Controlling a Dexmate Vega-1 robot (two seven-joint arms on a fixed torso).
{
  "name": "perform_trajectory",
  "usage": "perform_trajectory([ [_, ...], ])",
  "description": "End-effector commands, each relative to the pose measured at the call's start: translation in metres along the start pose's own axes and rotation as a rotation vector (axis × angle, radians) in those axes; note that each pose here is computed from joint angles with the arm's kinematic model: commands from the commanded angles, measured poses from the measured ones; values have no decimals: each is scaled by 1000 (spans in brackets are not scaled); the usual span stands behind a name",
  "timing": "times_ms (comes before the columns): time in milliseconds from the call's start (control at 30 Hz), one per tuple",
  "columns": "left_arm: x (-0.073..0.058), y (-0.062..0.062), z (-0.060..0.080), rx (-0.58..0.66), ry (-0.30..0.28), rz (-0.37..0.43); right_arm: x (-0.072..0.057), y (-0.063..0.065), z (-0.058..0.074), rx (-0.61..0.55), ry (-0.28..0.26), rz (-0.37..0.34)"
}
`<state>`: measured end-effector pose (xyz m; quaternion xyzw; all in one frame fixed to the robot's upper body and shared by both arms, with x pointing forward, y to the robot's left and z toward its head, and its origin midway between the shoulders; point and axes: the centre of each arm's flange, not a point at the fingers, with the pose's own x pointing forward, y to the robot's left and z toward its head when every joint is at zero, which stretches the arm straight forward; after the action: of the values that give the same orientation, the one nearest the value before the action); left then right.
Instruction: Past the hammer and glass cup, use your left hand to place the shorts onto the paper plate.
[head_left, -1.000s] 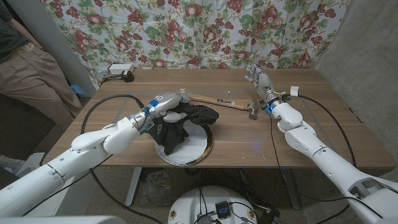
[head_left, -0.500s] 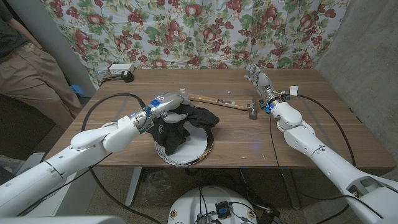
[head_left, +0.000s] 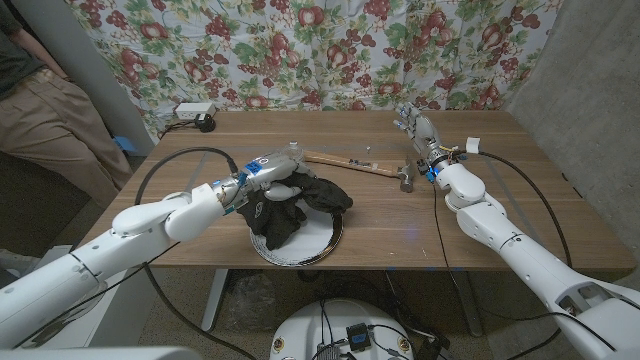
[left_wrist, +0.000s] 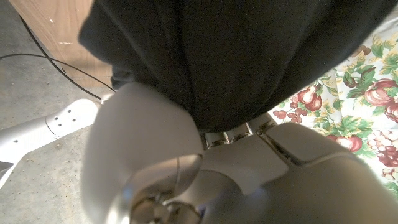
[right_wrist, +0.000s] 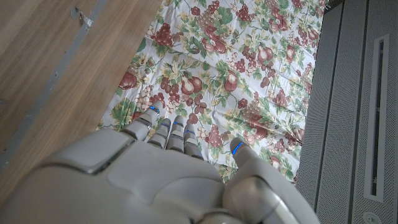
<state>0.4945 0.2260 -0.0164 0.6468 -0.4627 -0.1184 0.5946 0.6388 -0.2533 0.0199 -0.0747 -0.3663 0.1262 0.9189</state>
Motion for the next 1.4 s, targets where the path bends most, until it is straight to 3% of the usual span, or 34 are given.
perform_trajectory([
  [33, 3, 4, 5, 32, -19, -71, 1, -1, 0, 5, -5, 1],
  [1400, -3, 5, 10, 64, 1, -55, -2, 0, 3, 4, -13, -1],
])
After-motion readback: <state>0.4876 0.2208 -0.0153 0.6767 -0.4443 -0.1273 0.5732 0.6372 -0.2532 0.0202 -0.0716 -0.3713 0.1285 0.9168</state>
